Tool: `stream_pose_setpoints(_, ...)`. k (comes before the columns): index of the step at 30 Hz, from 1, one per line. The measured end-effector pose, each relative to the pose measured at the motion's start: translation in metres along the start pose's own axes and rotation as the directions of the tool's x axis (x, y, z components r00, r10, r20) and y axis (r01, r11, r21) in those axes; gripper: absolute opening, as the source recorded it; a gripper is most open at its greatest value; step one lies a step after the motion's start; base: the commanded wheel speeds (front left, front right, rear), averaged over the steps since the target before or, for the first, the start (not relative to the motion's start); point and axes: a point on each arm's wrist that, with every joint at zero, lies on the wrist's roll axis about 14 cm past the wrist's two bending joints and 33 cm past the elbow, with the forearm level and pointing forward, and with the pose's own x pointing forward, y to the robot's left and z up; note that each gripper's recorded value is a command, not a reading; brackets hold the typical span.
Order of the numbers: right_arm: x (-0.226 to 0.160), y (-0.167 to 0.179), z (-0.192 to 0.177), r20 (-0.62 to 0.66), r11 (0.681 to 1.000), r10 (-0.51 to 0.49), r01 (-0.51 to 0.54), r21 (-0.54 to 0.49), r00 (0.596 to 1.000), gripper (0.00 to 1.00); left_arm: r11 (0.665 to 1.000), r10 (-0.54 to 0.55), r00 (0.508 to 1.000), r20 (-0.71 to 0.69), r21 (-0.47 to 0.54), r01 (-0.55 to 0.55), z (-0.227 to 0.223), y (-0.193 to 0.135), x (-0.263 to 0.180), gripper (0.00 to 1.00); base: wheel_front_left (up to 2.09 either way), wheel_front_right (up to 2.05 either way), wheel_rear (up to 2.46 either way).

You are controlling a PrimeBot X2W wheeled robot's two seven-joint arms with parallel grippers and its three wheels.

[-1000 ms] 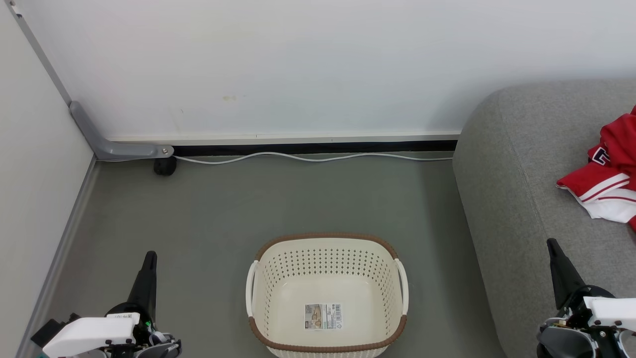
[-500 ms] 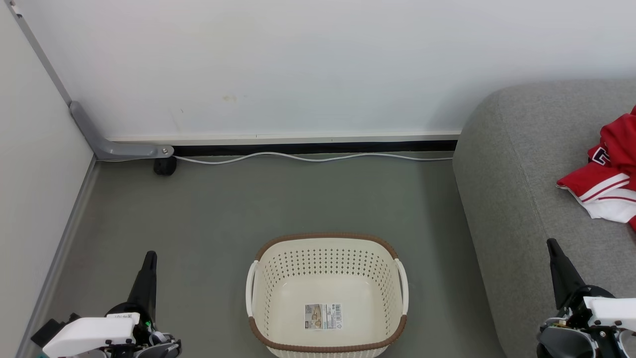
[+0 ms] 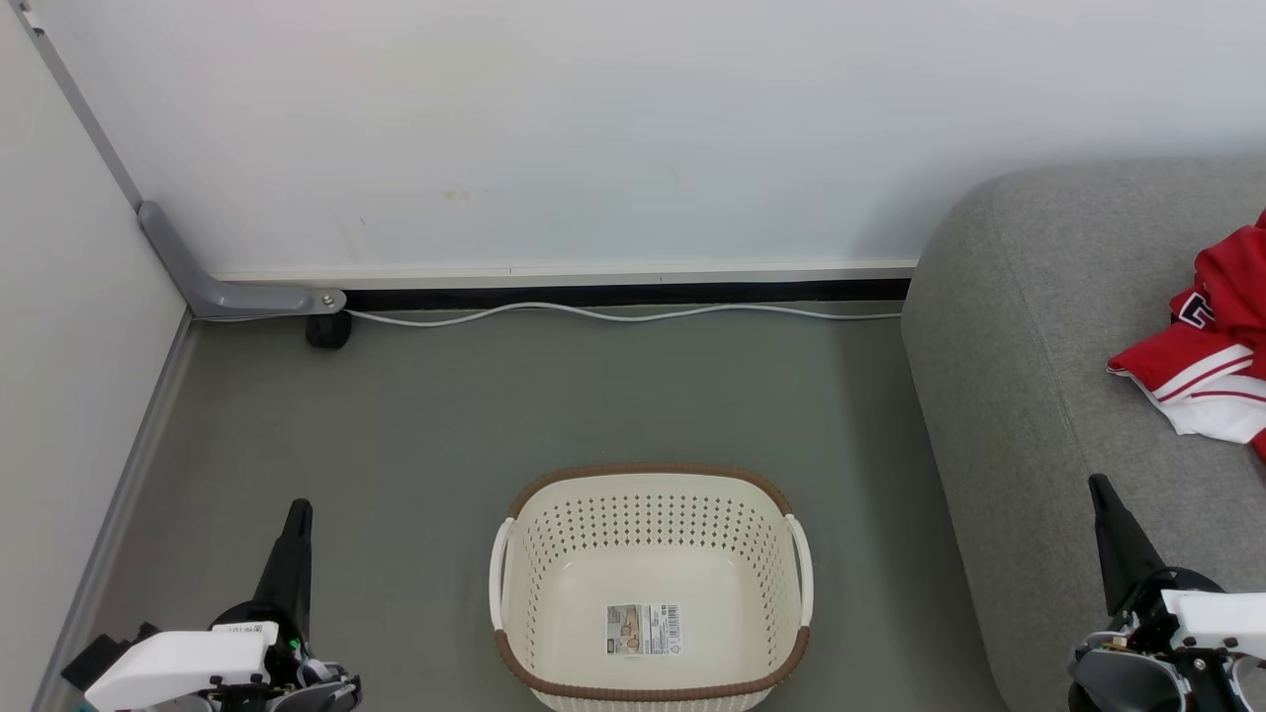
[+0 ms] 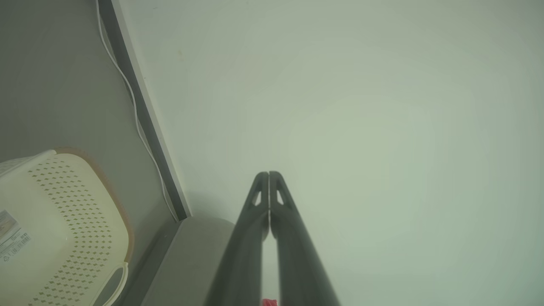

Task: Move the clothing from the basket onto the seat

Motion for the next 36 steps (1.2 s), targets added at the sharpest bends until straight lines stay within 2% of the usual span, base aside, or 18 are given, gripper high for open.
stream_pose_setpoints(36, 0.0000, 0.0001, 0.0000, 0.000, 1.000, 0.000, 0.000, 0.000, 1.000, 0.00, 1.000, 0.000, 1.000, 0.000, 0.000, 0.000, 0.0000, 0.0000, 0.0000, 0.00, 0.00, 0.00, 0.00)
